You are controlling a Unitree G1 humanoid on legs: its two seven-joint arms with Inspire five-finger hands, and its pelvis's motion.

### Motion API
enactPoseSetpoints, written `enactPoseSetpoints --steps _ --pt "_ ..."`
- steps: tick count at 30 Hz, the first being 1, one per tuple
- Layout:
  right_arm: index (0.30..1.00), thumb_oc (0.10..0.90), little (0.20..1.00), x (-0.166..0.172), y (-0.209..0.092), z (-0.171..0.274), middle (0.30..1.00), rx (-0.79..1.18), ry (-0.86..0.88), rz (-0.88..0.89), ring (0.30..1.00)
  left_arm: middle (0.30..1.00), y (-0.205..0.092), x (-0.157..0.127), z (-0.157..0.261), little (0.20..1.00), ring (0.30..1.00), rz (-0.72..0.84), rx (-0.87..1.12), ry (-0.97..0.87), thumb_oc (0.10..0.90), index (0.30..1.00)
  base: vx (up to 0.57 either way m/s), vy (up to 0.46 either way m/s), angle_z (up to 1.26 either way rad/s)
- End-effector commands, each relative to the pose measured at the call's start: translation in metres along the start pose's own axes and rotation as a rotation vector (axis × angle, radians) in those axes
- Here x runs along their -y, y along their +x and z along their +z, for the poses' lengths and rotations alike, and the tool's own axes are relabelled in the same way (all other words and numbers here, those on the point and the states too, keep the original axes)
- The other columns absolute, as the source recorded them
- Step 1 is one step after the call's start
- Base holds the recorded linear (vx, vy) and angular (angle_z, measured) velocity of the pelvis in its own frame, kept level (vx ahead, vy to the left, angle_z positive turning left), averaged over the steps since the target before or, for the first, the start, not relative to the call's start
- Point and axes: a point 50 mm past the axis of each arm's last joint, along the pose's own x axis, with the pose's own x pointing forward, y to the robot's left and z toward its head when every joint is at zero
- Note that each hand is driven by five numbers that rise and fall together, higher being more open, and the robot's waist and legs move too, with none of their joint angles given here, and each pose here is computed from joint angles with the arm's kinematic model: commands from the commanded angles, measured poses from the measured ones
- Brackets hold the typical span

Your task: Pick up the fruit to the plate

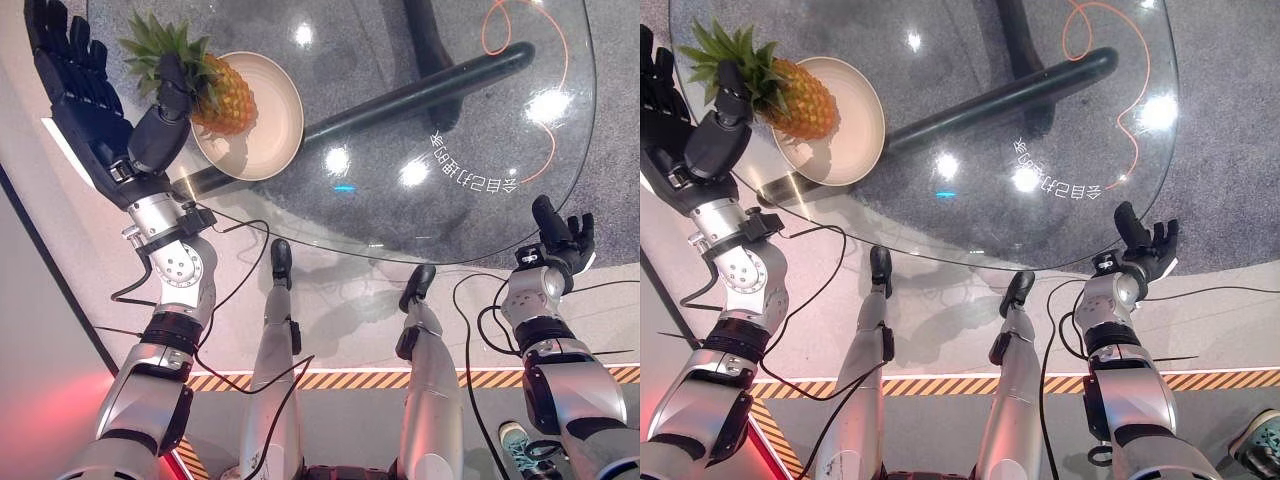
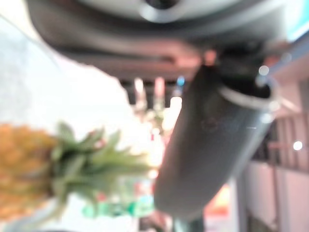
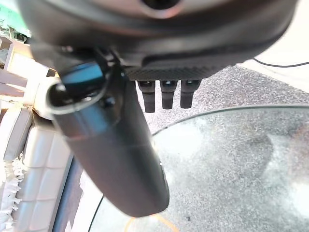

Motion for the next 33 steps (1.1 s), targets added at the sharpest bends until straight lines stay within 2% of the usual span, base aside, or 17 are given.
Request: enactPoseSetpoints --steps 1,13,14,19,23,29,33 --pt "0.900 0.800 0.900 0.024 0.009 0.030 0.900 0.144 0.010 -0.069 0.900 0.900 0.027 0.015 0.039 0.900 0.900 -0.025 0.279 -0.135 0.800 0.900 0.00 0.000 0.00" --pt "0.900 0.800 0.900 0.041 0.011 0.026 0.900 0.120 -0.025 -0.117 0.900 0.900 0.027 0.011 0.038 0.900 0.900 -0.026 0.234 -0.124 0.800 0.900 0.00 0.000 0.00" --pt "0.900 0.800 0.900 0.052 0.010 0.021 0.900 0.107 -0.049 -0.141 0.900 0.900 0.024 0.001 0.031 0.900 0.900 0.019 0.172 -0.103 0.800 0.900 0.00 0.000 0.00" --pt "0.900 0.800 0.900 0.079 0.006 0.010 0.900 0.077 -0.131 -0.193 0.900 0.900 0.012 -0.026 0.014 0.900 0.900 0.056 0.033 0.041 0.800 0.900 0.01 0.003 0.01" --pt "0.900 0.800 0.900 0.124 -0.009 -0.013 0.900 0.001 -0.319 -0.216 0.900 0.900 -0.023 -0.069 -0.014 0.900 0.900 0.103 -0.228 0.233 0.800 0.900 0.09 0.029 0.04" --pt "0.900 0.800 0.900 0.202 -0.045 -0.040 0.900 -0.200 -0.585 -0.225 0.900 0.900 -0.125 -0.137 -0.037 0.900 0.900 0.163 -0.711 0.393 0.800 0.900 0.17 0.039 0.00" --pt "0.900 0.800 0.900 0.255 -0.080 -0.058 0.900 -0.435 -0.789 -0.197 0.900 0.900 -0.198 -0.184 -0.027 0.900 0.900 0.236 -1.021 0.449 0.800 0.900 0.28 0.048 0.02"
